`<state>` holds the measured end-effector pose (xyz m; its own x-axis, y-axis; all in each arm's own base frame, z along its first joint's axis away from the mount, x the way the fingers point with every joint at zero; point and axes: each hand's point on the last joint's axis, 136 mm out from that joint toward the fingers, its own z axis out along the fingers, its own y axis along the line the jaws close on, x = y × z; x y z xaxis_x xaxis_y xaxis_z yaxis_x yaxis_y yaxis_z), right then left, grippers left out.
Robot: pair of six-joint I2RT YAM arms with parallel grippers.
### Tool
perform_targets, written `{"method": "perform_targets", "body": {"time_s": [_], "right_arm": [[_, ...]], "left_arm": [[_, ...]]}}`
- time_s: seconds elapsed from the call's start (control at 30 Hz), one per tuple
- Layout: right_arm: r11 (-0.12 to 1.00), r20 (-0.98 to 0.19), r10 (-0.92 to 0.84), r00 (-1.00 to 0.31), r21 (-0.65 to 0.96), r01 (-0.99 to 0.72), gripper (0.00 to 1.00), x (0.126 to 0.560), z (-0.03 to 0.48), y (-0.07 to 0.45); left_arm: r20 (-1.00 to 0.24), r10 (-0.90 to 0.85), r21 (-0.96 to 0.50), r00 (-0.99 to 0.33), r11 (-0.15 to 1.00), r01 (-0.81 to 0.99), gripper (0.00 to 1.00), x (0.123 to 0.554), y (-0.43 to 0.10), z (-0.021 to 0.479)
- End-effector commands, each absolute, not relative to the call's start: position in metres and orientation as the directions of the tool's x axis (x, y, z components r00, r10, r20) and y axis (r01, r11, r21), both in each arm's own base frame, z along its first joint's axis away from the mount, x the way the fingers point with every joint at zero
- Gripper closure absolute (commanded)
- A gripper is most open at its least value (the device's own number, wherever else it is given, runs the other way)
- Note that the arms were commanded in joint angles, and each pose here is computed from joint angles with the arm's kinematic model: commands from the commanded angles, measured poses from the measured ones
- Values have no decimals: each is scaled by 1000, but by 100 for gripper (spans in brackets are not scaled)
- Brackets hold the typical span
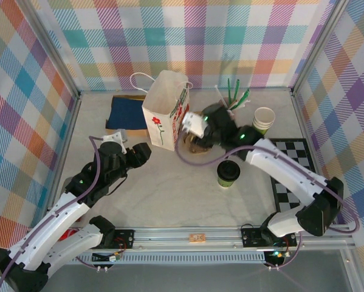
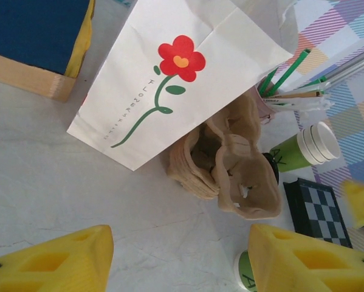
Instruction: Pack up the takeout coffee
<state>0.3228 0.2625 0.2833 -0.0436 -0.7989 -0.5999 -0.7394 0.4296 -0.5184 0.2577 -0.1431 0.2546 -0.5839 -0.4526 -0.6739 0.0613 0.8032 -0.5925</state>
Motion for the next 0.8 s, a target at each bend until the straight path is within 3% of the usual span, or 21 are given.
{"method": "perform_targets", "body": {"time_s": [0.0,0.13,0.2,0.27,0.3,0.77], "right_arm": [[327,-569,-820,-64,-375,-867,31,308,269,257],[234,-548,-835,-37,-294,-927,27,312,262,256],[173,-524,-851,16,-309,-935,20,313,254,257],[132,-512,-857,54,-320,-938,6,315,250,261],[119,-508,-859,62,-316,-941,5,317,248,263],[18,-393,-917,75,-229,-973,15,351,202,282]], "left_arm": [[-686,-438,-583,-582,809,78,40,256,-138,264],[-676,-437,-584,-593,808,71,39,255,-132,268],[-666,-443,-592,-599,803,64,39,256,-129,270],[-655,-451,-602,-606,797,57,39,257,-125,270],[-650,-456,-607,-609,793,55,39,258,-125,269],[-606,-497,-649,-621,760,25,39,264,-115,259]]}}
